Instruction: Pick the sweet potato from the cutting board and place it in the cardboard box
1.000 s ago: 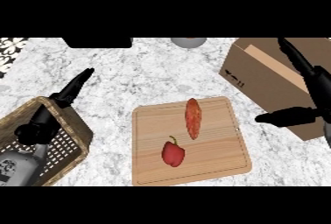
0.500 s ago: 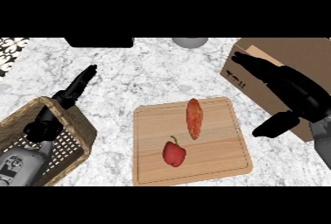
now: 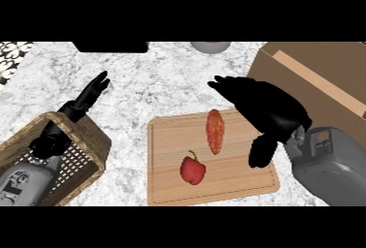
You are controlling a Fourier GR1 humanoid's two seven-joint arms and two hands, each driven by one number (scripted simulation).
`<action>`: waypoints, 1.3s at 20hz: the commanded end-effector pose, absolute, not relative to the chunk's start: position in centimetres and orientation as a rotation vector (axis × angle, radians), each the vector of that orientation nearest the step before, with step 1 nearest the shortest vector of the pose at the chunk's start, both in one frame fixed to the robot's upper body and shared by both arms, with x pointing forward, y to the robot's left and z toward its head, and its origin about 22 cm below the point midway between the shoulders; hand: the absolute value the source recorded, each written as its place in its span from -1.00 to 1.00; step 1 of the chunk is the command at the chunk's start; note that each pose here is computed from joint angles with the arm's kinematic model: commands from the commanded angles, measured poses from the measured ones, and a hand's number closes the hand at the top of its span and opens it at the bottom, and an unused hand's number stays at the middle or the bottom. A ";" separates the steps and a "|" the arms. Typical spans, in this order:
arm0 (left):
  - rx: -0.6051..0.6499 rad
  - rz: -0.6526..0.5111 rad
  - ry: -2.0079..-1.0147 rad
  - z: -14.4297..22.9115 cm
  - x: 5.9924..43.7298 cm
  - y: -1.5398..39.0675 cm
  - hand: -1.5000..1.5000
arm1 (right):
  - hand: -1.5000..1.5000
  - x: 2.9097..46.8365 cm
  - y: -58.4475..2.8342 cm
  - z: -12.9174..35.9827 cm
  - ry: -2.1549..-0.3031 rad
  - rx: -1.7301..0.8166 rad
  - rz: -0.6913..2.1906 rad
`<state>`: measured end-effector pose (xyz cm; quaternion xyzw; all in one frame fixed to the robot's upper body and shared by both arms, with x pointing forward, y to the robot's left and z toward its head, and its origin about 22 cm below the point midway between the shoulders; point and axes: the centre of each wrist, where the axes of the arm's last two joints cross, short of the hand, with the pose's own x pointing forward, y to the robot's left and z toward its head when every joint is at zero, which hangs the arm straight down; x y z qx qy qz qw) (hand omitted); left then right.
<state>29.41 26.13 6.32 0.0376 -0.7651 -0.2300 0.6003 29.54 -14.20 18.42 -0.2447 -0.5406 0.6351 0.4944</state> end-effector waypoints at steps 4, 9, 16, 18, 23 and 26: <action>0.082 -0.532 -1.753 7.2 29.8 26.7 0.00 | -1.00 28.6 -9.4 17.3 -1.142 -0.620 1.586; 0.101 -0.521 -1.762 5.9 30.2 26.6 0.00 | -1.00 29.4 -7.5 17.4 -1.094 -0.592 1.568; 0.091 -0.540 -1.747 5.7 28.6 27.6 0.00 | -1.00 30.5 -9.9 13.8 -1.073 -0.705 1.567; 0.120 -0.537 -1.744 5.3 29.5 27.6 0.00 | -1.00 28.4 -6.4 12.8 -1.080 -0.715 1.555; 0.111 -0.534 -1.756 4.8 29.3 28.0 0.00 | -1.00 28.9 -8.8 11.8 -1.076 -0.732 1.581; 0.097 -0.548 -1.755 5.8 28.5 26.7 0.00 | -1.00 31.7 -8.5 11.7 -1.014 -0.765 1.608</action>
